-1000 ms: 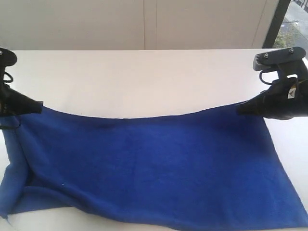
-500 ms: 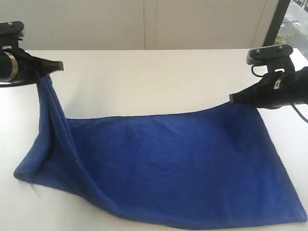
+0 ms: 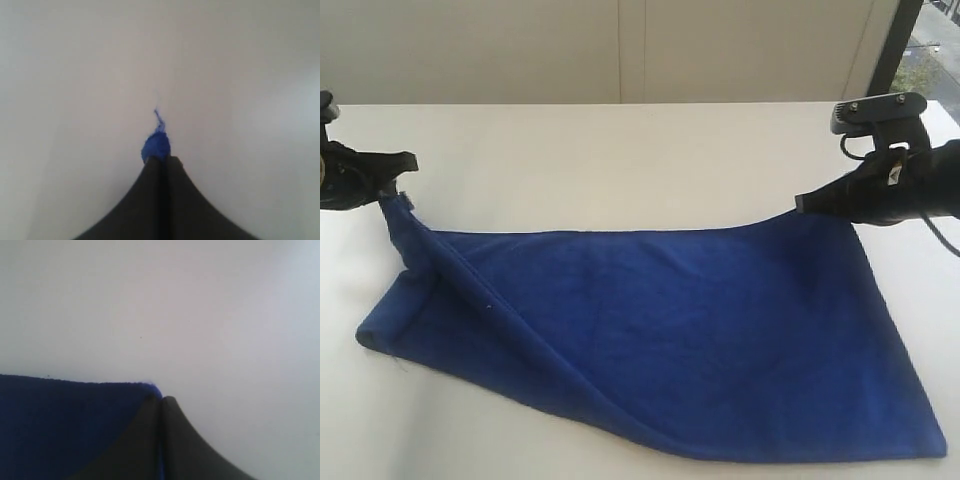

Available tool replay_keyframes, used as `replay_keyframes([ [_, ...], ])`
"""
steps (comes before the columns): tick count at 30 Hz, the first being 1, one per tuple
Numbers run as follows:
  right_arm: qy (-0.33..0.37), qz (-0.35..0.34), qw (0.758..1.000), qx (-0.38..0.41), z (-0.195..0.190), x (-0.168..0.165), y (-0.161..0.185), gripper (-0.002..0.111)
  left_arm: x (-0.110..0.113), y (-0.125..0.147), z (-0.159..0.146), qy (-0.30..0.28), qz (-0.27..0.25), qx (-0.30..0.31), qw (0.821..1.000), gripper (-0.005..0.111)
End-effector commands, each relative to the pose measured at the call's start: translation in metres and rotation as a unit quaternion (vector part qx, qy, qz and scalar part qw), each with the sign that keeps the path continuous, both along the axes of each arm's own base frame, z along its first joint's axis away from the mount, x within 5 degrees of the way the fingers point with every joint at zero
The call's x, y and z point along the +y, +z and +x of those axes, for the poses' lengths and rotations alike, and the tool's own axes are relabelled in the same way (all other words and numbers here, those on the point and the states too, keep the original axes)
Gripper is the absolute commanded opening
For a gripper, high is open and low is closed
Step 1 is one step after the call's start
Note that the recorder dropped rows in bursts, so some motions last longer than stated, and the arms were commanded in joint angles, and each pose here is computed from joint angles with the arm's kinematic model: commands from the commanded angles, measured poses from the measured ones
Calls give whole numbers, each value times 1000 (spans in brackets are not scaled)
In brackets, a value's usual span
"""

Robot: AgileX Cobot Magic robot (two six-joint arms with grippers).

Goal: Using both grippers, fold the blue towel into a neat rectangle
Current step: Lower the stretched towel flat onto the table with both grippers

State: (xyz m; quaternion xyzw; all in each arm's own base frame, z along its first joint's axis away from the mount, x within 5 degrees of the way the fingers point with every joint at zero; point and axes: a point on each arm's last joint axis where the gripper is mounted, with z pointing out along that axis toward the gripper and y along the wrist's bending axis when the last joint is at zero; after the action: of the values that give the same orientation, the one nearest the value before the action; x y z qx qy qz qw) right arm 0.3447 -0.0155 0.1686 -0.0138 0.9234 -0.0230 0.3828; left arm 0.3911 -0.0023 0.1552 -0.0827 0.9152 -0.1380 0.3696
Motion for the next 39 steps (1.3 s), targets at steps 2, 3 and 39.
replay_keyframes([
  [2,-8,-4,1000,-23,11,-14,-7,0,3,1,5,-16,35,-11,999,0],
  [3,-11,-4,1000,-21,14,-17,-9,0,3,2,6,-17,36,-13,999,0],
  [39,-66,-5,997,-45,61,-72,-46,0,10,-7,28,-23,88,-28,995,0],
])
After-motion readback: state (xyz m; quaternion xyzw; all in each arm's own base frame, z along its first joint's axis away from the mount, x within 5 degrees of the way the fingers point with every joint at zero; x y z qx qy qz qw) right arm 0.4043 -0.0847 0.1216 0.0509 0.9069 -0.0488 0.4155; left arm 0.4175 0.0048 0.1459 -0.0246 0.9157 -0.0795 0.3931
